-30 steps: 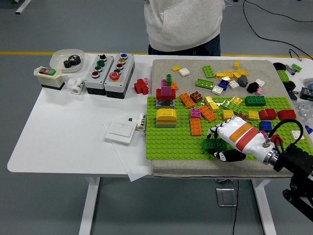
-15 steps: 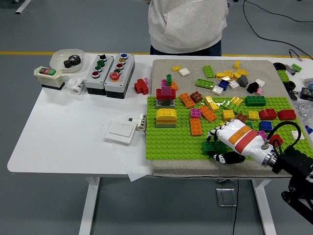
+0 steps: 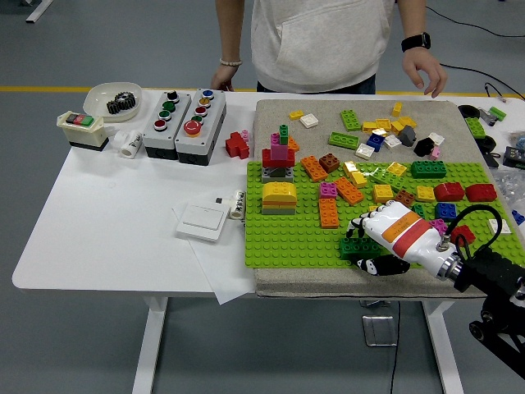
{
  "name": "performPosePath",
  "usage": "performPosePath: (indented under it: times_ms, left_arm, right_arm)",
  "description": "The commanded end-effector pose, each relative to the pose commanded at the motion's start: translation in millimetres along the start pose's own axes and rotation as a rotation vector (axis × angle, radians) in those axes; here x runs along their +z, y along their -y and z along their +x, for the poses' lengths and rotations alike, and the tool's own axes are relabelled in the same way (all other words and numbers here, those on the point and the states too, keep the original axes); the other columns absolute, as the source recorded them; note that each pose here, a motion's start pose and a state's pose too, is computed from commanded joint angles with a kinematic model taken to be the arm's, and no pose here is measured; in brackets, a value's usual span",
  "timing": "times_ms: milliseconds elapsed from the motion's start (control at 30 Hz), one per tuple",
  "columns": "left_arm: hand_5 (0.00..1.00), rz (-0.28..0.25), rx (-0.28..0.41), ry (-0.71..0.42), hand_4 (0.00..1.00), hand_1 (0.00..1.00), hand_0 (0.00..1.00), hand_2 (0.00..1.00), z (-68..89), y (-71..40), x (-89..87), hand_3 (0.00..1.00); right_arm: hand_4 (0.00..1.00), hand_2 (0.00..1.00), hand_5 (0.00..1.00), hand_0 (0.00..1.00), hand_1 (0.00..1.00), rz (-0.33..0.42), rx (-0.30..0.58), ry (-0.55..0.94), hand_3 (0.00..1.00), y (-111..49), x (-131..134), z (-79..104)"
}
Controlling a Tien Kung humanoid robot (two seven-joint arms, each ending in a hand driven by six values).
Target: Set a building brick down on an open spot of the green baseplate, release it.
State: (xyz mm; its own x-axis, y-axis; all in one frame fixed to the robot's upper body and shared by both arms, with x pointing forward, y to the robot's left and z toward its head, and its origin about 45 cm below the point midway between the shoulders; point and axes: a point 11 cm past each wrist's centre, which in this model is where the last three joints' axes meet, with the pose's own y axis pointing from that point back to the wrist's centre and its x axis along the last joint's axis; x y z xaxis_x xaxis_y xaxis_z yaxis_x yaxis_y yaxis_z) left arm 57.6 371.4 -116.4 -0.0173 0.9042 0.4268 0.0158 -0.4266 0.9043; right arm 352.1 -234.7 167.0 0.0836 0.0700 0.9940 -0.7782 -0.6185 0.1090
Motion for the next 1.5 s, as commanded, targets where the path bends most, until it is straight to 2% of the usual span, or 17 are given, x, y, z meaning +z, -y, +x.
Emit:
performPosePath:
  times_ms: [1033,1400,1433,1500]
  left_arm:
    - [0.663,0.001,0.003,0.009,0.638,0.722,0.742,0.716,0.7,0.2,-0.5,0.589]
    - [0.663,-0.001,0.004,0.009,0.638,0.721,0.741,0.716,1.1,0.1,0.6,0.589]
    - [0.664,-0.001,0.004,0.01,0.638,0.721,0.741,0.716,1.1,0.1,0.6,0.589]
    - [0.664,-0.001,0.003,0.009,0.638,0.721,0.741,0.716,1.0,0.0,0.6,0.589]
  right_arm:
    - [0.663,0.505,0.33,0.22,0.402,-0.005,-0.029,0.007,0.515,-1.8,2.3,-2.5]
    - [0.69,0.537,0.333,0.257,0.418,-0.014,-0.029,0.009,0.539,-2.1,4.4,-2.2]
    - [0.714,0.555,0.342,0.271,0.424,-0.016,-0.03,0.01,0.576,-2.1,4.7,-2.1]
    - [0.714,0.555,0.342,0.271,0.424,-0.019,-0.032,0.011,0.576,-2.1,5.3,-2.3]
